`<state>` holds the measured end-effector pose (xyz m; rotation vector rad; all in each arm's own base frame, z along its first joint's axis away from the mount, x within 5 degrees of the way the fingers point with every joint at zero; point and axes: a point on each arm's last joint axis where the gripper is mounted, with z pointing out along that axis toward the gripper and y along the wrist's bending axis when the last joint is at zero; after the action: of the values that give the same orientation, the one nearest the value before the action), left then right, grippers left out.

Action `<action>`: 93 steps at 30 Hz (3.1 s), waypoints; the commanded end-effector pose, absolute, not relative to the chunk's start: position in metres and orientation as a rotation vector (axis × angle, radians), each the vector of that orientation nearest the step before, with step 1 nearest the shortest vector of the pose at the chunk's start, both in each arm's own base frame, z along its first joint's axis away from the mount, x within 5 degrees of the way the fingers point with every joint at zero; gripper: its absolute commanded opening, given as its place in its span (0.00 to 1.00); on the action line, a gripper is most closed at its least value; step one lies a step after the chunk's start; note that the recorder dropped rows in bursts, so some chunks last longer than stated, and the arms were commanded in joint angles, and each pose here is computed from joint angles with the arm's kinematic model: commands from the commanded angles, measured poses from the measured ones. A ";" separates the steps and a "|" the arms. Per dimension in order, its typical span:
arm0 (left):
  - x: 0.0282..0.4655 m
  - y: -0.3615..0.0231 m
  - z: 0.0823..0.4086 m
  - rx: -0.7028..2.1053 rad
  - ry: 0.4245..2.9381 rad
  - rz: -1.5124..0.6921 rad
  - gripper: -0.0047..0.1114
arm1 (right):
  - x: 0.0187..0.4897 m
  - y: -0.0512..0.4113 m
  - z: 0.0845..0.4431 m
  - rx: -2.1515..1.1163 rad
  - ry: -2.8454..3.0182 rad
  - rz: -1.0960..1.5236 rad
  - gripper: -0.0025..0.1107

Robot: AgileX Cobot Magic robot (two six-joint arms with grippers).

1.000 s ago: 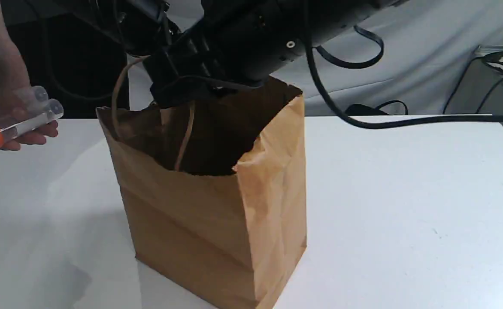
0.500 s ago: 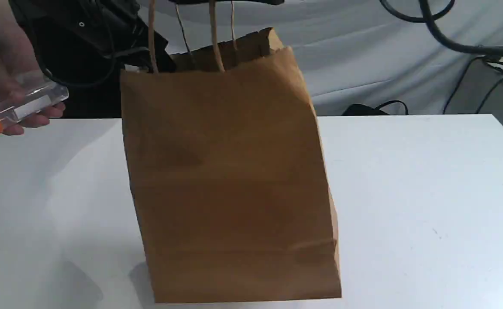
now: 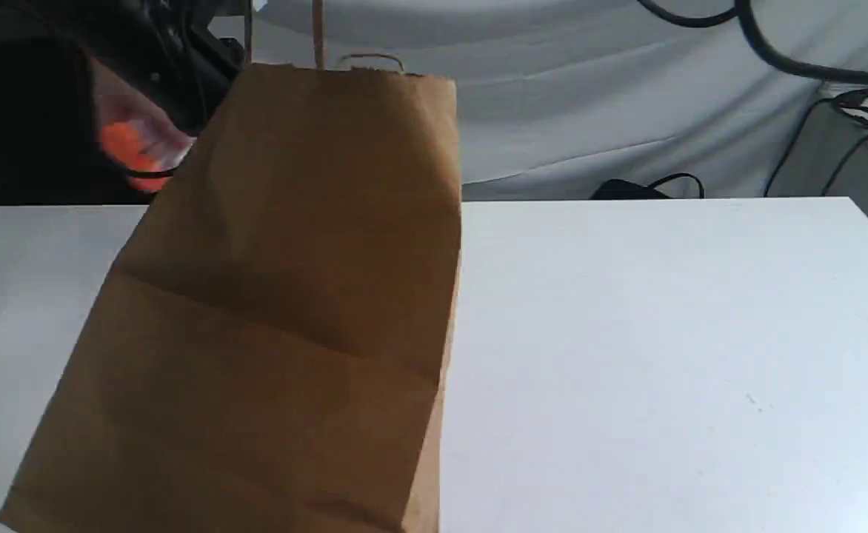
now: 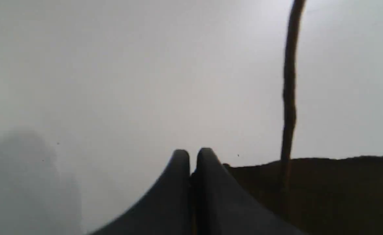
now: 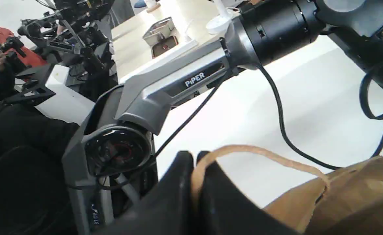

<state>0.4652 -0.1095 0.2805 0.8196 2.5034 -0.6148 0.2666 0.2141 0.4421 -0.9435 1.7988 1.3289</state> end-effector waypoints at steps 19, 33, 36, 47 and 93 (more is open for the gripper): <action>0.478 -0.049 0.286 0.506 2.483 -0.746 0.04 | 0.284 0.188 0.442 -0.786 1.910 1.192 0.02; 0.478 -0.048 0.286 0.509 2.488 -0.735 0.04 | 0.285 0.188 0.442 -0.785 1.908 1.189 0.02; 0.478 -0.049 0.286 0.509 2.487 -0.737 0.04 | 0.285 0.188 0.442 -0.785 1.908 1.189 0.02; 0.478 -0.049 0.286 0.515 2.485 -0.735 0.04 | 0.289 0.187 0.445 -0.846 1.799 1.090 0.02; 0.468 -0.047 0.312 0.573 2.416 -0.693 0.04 | 0.229 0.238 0.429 -1.311 1.842 0.501 0.53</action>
<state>0.4727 -0.0485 0.2995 0.5623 2.4458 -0.7185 0.2390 0.2485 0.4107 -1.3571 1.8792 0.5162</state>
